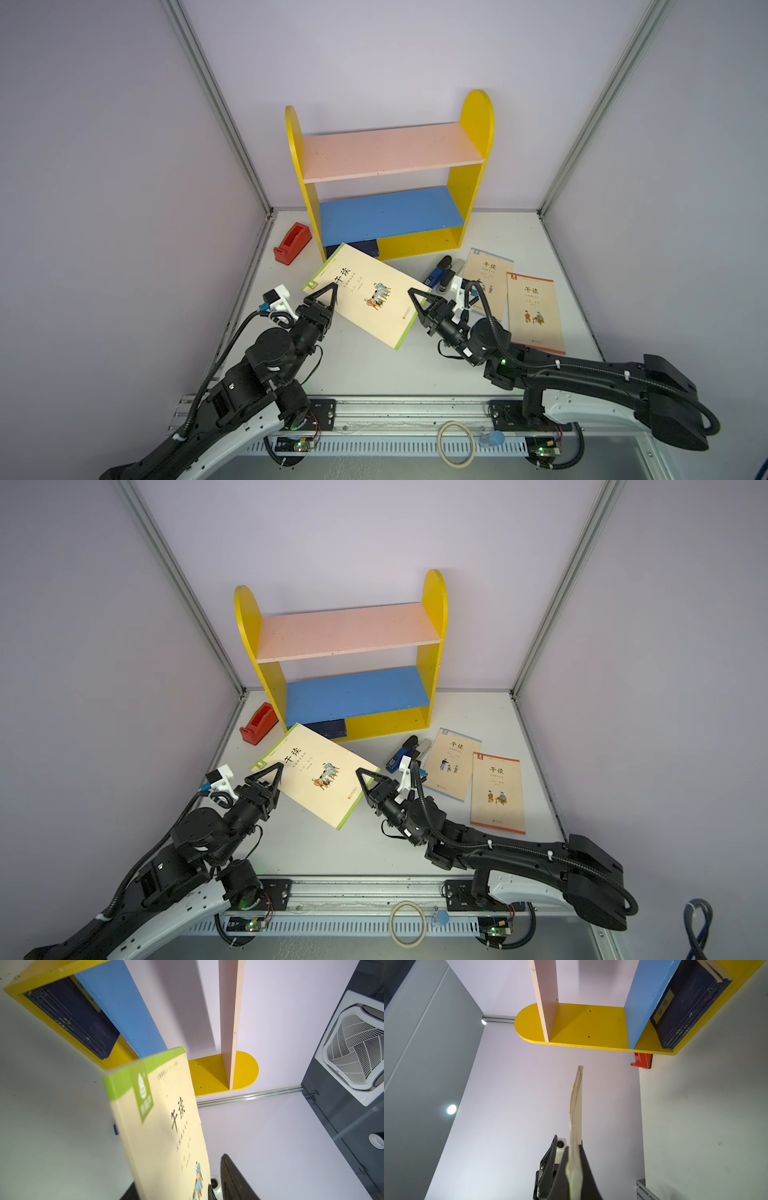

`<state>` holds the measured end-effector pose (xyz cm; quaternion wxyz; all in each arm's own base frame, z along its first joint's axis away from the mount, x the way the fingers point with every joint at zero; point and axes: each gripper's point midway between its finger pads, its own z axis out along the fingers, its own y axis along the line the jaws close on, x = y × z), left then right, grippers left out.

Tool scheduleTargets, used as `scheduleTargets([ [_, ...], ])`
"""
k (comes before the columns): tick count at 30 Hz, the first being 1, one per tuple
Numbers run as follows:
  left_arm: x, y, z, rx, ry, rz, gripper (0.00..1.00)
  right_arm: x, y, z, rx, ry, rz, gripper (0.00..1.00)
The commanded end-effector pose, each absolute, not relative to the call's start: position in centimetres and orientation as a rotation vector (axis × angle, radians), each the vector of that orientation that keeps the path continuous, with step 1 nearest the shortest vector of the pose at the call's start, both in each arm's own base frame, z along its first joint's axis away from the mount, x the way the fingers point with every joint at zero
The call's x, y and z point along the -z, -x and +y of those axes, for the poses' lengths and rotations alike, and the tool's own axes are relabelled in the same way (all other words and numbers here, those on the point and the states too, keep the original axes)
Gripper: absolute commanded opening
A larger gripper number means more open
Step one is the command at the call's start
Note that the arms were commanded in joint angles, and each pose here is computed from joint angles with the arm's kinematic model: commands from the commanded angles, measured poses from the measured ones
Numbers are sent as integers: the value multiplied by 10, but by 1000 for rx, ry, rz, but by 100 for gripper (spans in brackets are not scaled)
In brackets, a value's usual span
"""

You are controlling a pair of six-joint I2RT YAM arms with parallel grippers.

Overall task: Stacking books/files
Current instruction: Pass the book.

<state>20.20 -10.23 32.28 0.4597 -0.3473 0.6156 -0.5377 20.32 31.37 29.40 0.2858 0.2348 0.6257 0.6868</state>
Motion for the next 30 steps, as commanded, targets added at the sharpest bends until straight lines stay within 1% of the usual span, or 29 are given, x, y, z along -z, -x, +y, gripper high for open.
scheduleTargets([
  [1,-321,-202,-103,1320,815,1562,54,-304,-197,316,-1869,-563,1667,0],
  [6,-316,-219,-107,1379,825,1617,56,-308,-192,316,-1891,-537,1668,0],
  [7,-316,-223,-110,1416,817,1626,52,-305,-193,316,-1883,-540,1677,0],
  [9,-316,-231,-112,1476,815,1636,39,-301,-194,314,-1868,-553,1683,0],
  [10,-317,-232,-112,1485,806,1635,35,-300,-194,313,-1860,-557,1684,0],
  [14,-323,-227,-100,1417,789,1626,27,-293,-198,303,-1807,-588,1691,0],
  [18,-336,-224,-105,1468,721,1599,3,-297,-199,300,-1783,-584,1686,0],
  [19,-336,-224,-105,1470,725,1600,0,-301,-199,300,-1780,-570,1680,0],
  [21,-336,-226,-103,1471,738,1593,0,-304,-199,304,-1769,-552,1701,12],
  [25,-340,-228,-97,1462,767,1552,0,-310,-192,319,-1763,-531,1754,19],
  [27,-343,-229,-94,1454,775,1530,0,-309,-187,328,-1764,-540,1770,25],
  [30,-345,-231,-88,1438,798,1499,0,-301,-178,340,-1758,-559,1799,31],
])
